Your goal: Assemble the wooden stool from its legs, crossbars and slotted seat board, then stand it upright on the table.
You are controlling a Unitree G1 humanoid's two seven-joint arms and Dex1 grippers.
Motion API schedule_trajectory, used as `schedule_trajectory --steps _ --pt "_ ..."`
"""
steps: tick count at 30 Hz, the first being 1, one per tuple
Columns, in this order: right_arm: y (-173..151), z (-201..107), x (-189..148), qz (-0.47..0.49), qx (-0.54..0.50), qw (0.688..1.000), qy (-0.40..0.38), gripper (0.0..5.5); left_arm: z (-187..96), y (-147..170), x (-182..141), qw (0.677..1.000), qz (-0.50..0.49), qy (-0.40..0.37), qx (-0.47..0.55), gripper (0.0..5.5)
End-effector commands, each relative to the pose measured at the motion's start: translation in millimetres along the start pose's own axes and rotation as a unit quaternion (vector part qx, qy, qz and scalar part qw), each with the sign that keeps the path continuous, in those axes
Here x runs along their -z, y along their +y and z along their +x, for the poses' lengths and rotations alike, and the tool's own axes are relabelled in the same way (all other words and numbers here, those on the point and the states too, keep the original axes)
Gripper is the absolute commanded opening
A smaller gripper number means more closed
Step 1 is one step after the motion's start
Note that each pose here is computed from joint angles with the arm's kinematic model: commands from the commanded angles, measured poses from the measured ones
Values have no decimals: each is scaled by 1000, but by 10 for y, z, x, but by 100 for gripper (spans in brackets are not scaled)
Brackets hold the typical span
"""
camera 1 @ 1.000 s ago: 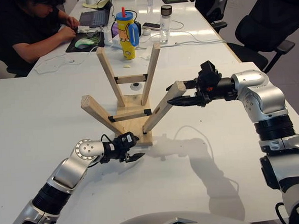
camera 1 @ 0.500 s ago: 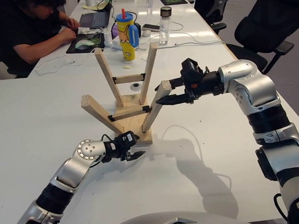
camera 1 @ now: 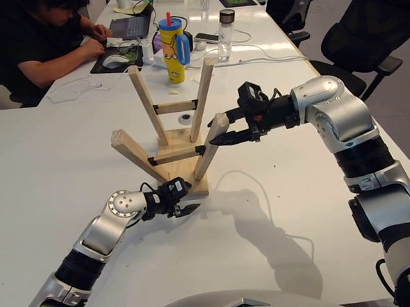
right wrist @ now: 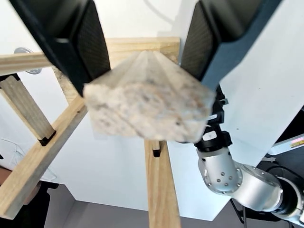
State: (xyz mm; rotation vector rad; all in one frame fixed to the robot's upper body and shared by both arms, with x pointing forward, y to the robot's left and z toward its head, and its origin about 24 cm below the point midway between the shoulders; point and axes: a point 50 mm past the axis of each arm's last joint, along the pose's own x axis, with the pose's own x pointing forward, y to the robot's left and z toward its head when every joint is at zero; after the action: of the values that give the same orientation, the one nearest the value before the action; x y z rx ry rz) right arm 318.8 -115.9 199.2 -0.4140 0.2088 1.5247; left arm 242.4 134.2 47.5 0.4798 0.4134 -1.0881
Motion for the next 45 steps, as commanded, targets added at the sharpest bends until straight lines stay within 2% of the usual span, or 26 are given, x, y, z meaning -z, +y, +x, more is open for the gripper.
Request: schedule_trajectory --steps 1,7,9,11,13,15,18,20,22,25,27,28,29,30,33,36,37,39,41,42,44,45 --pt "157 226 376 77 -12 994 80 204 -3 -19 92 999 -15 2 -42 330" --pt "167 213 407 111 19 990 88 204 -227 -259 -281 984 39 -142 -98 330" --pt "159 201 420 119 29 988 89 204 -375 -324 -396 963 102 -197 -154 330" --pt "163 182 451 128 39 987 90 204 -672 -223 -622 897 202 -254 -300 317" --pt "176 169 480 136 46 986 89 204 -876 -137 -816 837 262 -286 -385 305" --pt "193 173 507 141 46 985 89 204 -930 -65 -972 806 304 -289 -418 305" --pt "211 193 543 147 45 984 90 204 -854 65 -1164 780 351 -257 -450 305" --pt "208 218 556 147 43 984 91 204 -705 116 -1210 784 372 -215 -447 305" --pt "199 238 560 147 41 984 92 204 -564 165 -1114 800 382 -149 -439 305" --pt "203 263 563 145 36 984 94 204 -370 171 -793 828 388 -32 -403 305" --pt "205 275 561 144 34 984 95 204 -212 115 -424 862 383 76 -323 305" --pt "205 277 561 144 34 984 95 204 -160 74 -267 876 371 111 -288 305" --pt "201 284 558 143 34 984 95 204 -142 56 -210 876 377 126 -274 305" --pt "196 290 556 142 34 985 95 204 -137 56 -218 874 381 126 -274 305" --pt "191 295 559 141 35 985 95 204 -251 236 -822 849 362 -9 -385 305" --pt "191 302 570 141 36 985 94 204 -589 370 -1436 775 359 -150 -498 305" --pt "194 305 574 142 36 985 93 204 -705 387 -1570 751 358 -183 -524 305" --pt "203 312 584 143 35 985 93 204 -829 387 -1688 725 357 -219 -548 305" --pt "205 316 587 143 33 985 93 204 -793 358 -1613 731 353 -219 -542 305" --pt "204 323 583 143 32 985 92 204 -726 330 -1512 745 352 -202 -530 305" --pt "209 326 582 143 32 985 91 204 -528 295 -1250 789 345 -146 -487 305" --pt "208 330 579 142 32 985 90 204 -336 281 -1004 828 351 -69 -432 305"
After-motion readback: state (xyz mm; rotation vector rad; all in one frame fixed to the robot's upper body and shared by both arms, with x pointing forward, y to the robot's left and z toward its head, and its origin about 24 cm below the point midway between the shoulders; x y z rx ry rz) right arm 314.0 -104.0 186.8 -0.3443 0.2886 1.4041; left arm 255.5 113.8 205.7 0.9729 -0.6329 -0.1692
